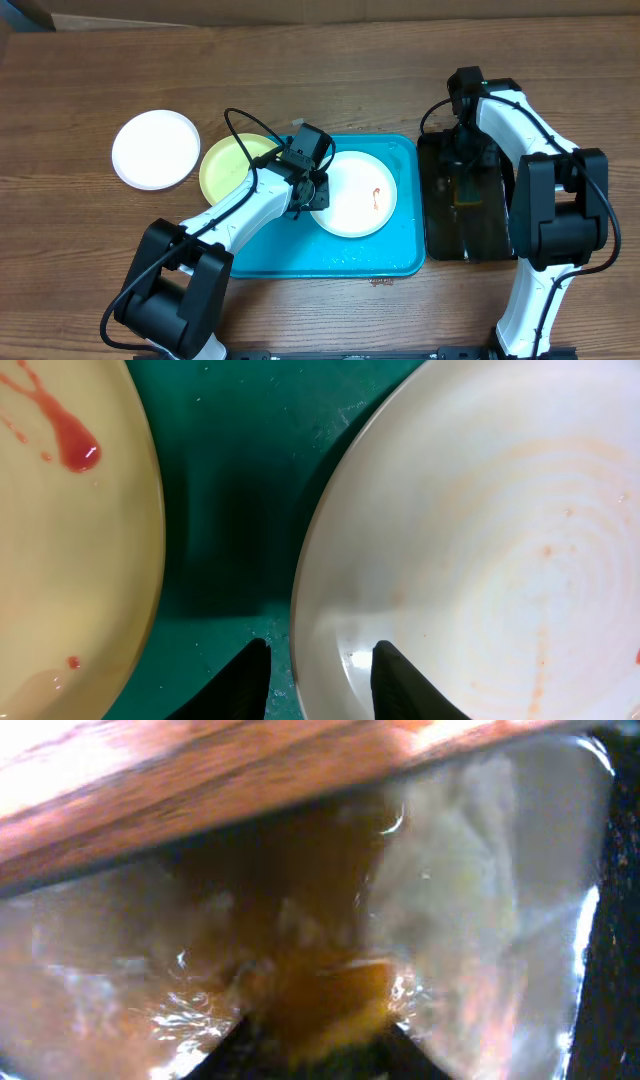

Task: Clean dirty plates on tray and stack at the side
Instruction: 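Grasp the green-and-yellow sponge with the right gripper, then dip and rub the held sponge in the water of the black tray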

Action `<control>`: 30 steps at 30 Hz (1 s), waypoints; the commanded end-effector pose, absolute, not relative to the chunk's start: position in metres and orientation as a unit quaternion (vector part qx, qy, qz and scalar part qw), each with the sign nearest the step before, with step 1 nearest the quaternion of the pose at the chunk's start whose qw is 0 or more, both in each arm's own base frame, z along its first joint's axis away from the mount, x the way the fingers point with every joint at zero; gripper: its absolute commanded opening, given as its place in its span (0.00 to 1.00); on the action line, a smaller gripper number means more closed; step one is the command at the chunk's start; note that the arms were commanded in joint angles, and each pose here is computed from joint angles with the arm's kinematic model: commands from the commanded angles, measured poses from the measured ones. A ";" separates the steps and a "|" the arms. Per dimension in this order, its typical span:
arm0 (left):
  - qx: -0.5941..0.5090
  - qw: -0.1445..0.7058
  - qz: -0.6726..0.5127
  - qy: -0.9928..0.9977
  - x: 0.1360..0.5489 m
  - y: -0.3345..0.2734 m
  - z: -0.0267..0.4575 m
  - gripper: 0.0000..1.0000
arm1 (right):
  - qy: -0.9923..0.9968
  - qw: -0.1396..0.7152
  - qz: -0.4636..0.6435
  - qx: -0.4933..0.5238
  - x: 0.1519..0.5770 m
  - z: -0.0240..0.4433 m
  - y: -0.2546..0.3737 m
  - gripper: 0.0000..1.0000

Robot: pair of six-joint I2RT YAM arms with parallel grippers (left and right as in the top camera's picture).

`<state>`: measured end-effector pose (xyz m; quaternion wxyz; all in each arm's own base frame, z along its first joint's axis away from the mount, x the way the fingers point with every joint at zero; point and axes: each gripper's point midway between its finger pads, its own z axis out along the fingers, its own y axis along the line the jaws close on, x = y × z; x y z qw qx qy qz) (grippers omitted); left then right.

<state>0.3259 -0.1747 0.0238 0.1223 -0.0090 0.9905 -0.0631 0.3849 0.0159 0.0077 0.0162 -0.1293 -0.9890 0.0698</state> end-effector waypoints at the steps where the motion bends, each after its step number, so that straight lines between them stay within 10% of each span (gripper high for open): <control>1: -0.006 0.145 -0.073 0.987 0.336 -0.178 0.040 0.35 | -0.989 -0.001 0.070 -0.130 0.392 0.017 0.014 0.23; 5: -0.006 0.145 -0.073 0.987 0.336 -0.178 0.040 0.38 | -0.989 -0.002 0.069 -0.128 0.393 0.017 0.014 0.53; 30: -0.025 0.147 -0.049 0.988 0.341 -0.171 0.028 0.19 | -0.991 0.005 0.071 -0.113 0.391 0.022 0.014 0.47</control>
